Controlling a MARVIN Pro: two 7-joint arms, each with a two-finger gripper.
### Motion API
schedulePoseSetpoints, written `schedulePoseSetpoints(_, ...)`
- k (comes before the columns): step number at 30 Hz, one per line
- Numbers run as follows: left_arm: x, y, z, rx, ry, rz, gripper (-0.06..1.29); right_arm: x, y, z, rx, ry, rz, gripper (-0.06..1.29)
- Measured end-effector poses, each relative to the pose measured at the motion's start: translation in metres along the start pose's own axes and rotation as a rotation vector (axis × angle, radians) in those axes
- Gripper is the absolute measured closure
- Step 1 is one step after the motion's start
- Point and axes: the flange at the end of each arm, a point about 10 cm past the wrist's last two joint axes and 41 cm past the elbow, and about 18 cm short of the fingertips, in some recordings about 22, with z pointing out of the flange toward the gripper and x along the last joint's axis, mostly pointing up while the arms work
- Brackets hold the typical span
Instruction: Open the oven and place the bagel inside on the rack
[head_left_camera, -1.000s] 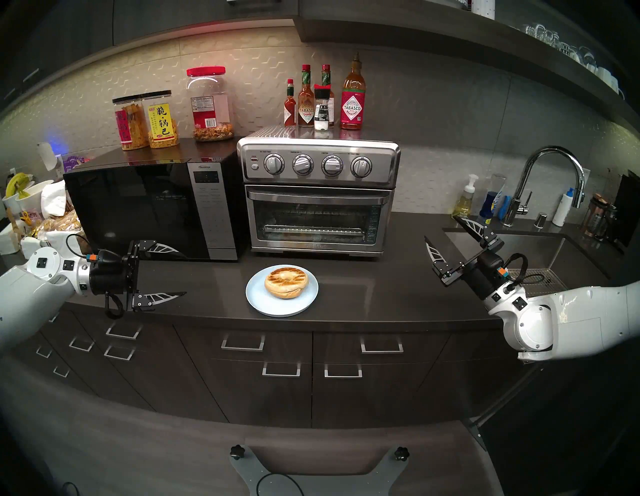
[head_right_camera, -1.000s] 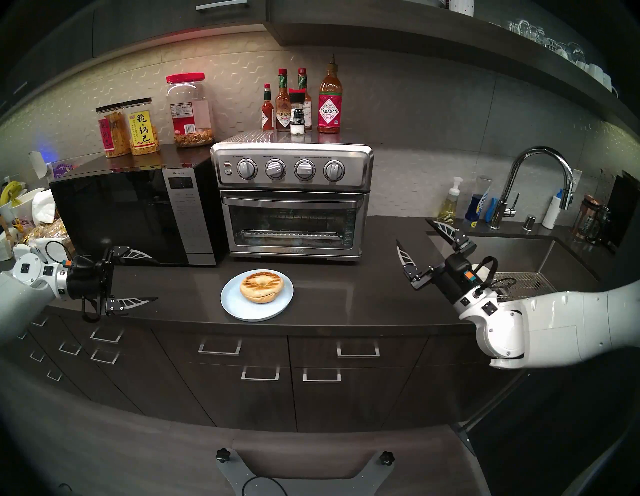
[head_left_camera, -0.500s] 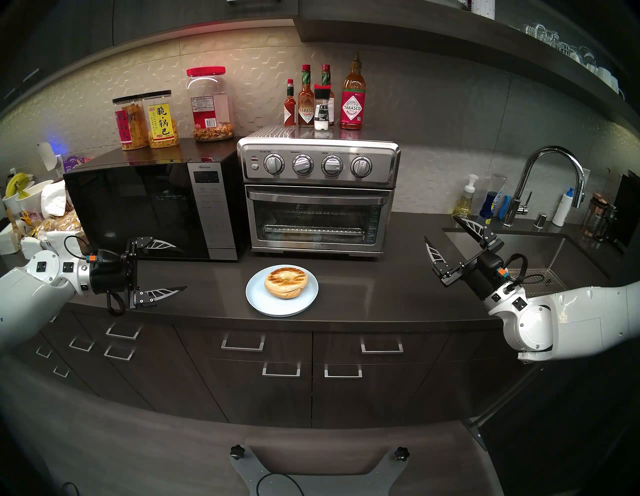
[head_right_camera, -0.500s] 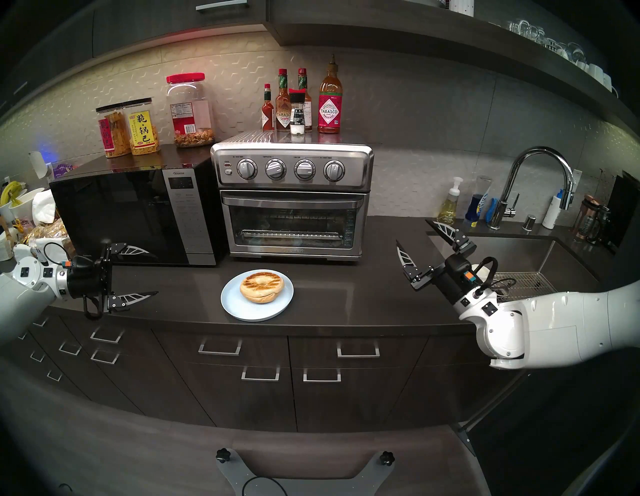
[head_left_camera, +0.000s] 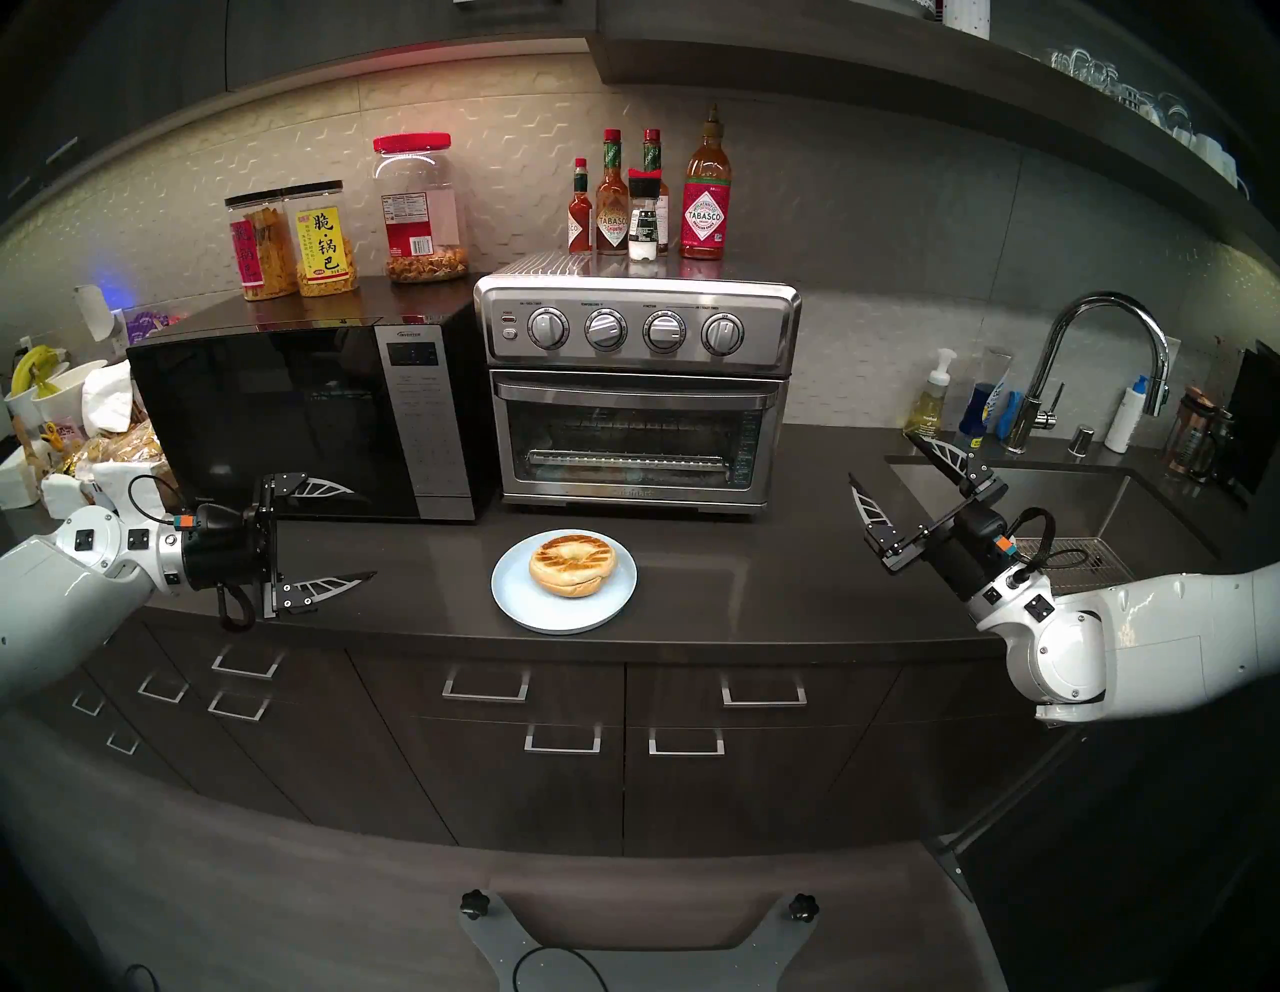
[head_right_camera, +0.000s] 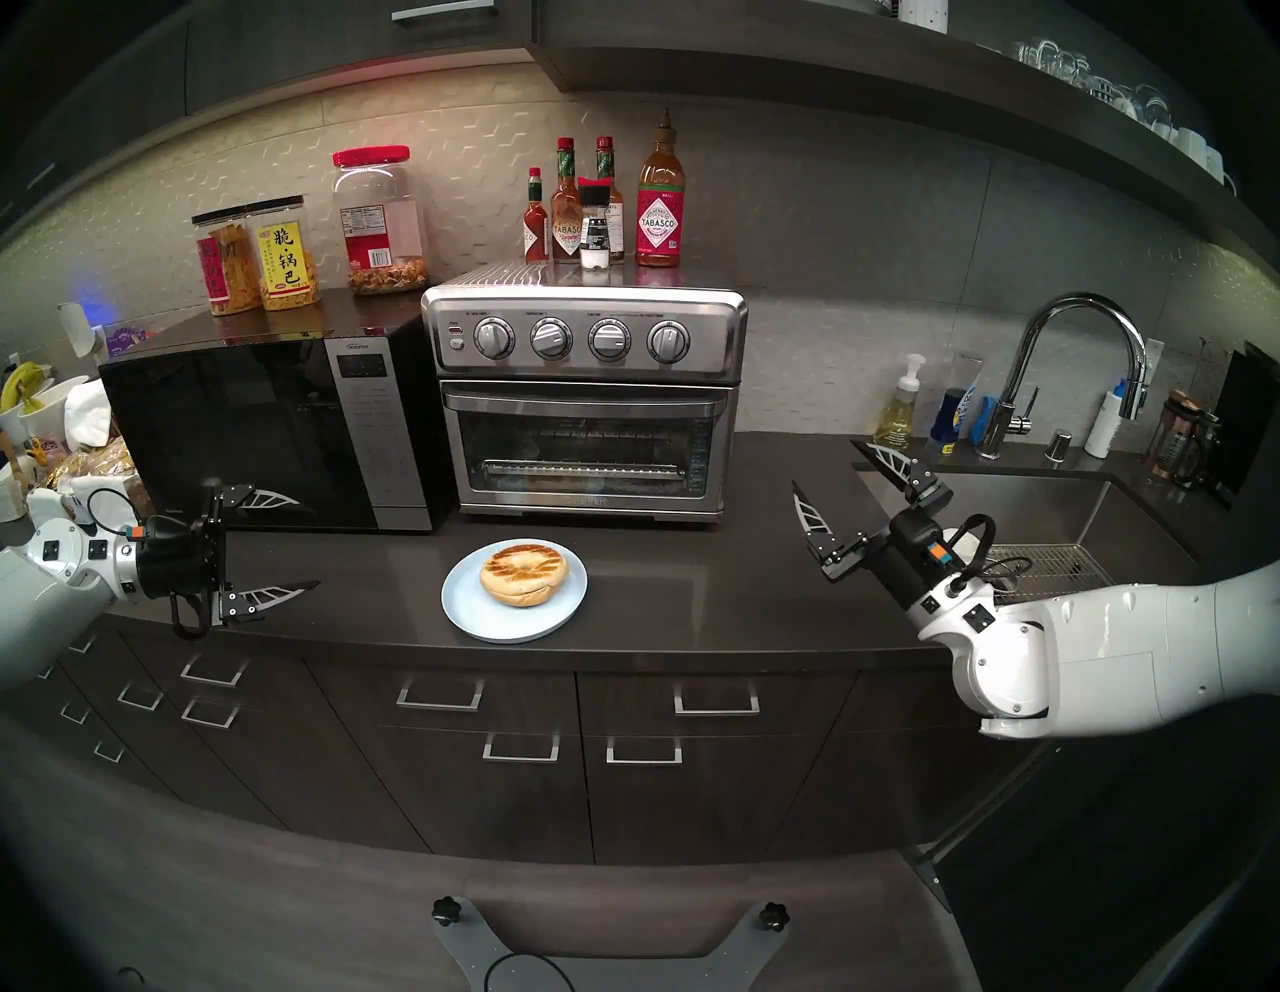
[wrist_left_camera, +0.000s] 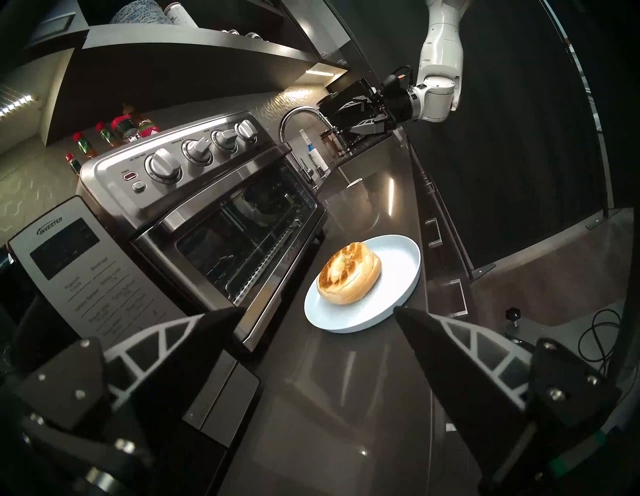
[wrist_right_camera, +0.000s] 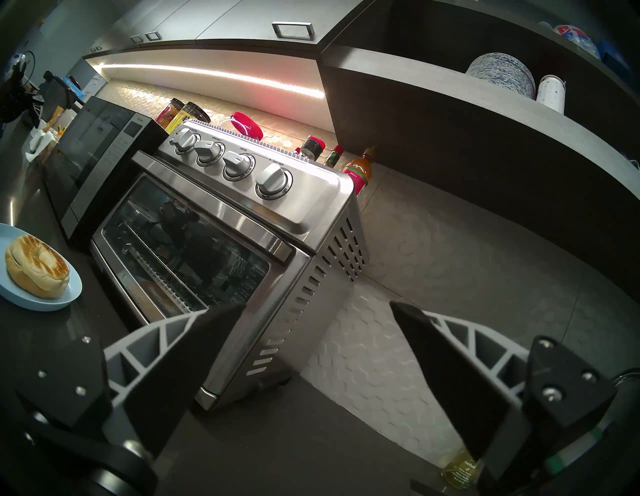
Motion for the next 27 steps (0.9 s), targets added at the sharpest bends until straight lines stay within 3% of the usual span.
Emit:
schedulePoseSetpoints(7, 0.0, -0.001, -0.003, 0.008, -0.008, 0.014, 0.0, 0.0, 0.0, 0.0, 0.001, 0.0, 0.0, 0.0)
schedulePoseSetpoints(12, -0.006, -0.017, -0.038, 0.075, -0.086, 0.023, 0.0, -0.001, -0.001, -0.001, 0.002, -0.002, 0.001, 0.0)
schedulePoseSetpoints(13, -0.007, -0.024, -0.056, 0.108, -0.124, 0.029, 0.0, -0.001, -0.001, -0.001, 0.003, -0.004, 0.001, 0.0)
schedulePoseSetpoints(20, -0.009, -0.04, -0.1, 0.192, -0.212, 0.04, 0.0, -0.002, -0.002, -0.003, 0.005, -0.006, 0.002, 0.0)
schedulePoseSetpoints(27, -0.009, -0.049, -0.12, 0.242, -0.247, 0.045, 0.0, -0.003, -0.003, -0.003, 0.007, -0.008, 0.003, 0.0)
